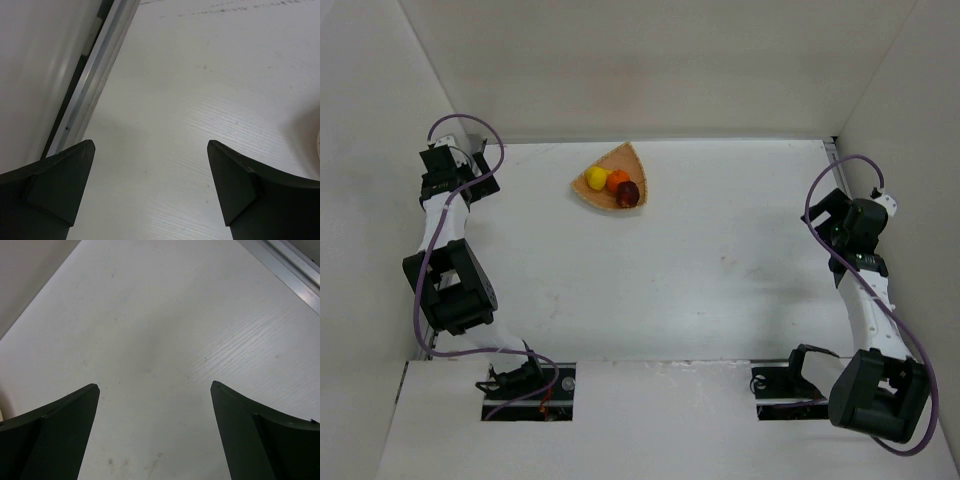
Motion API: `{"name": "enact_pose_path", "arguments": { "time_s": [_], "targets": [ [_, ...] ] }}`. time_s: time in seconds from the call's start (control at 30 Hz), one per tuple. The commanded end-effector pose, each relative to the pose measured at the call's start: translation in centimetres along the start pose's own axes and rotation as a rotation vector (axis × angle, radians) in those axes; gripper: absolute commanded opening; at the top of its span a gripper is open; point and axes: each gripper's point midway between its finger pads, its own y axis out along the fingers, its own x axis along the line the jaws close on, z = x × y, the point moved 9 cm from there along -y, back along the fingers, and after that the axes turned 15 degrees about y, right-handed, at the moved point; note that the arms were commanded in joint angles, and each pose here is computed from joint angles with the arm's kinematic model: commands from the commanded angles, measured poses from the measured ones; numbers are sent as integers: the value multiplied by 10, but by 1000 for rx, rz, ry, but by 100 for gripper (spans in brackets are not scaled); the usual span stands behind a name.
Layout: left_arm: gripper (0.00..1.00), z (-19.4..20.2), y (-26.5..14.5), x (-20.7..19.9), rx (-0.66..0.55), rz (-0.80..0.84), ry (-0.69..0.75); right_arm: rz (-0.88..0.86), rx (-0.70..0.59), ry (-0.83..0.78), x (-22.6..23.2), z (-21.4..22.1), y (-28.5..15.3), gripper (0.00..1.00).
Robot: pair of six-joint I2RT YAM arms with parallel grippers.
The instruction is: Place and organize the fake fruits in the fruit bowl
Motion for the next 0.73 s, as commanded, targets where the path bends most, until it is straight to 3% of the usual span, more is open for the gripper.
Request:
{"name": "enact_pose_path", "arguments": {
  "time_s": [0.0, 0.7],
  "targets": [
    [99, -17, -18, -8, -56, 64, -15, -70, -51, -21, 4, -12, -12, 100],
    [98, -1, -14, -13, -20, 89, 82, -66, -39, -54, 1, -9, -11, 100]
  ]
}}
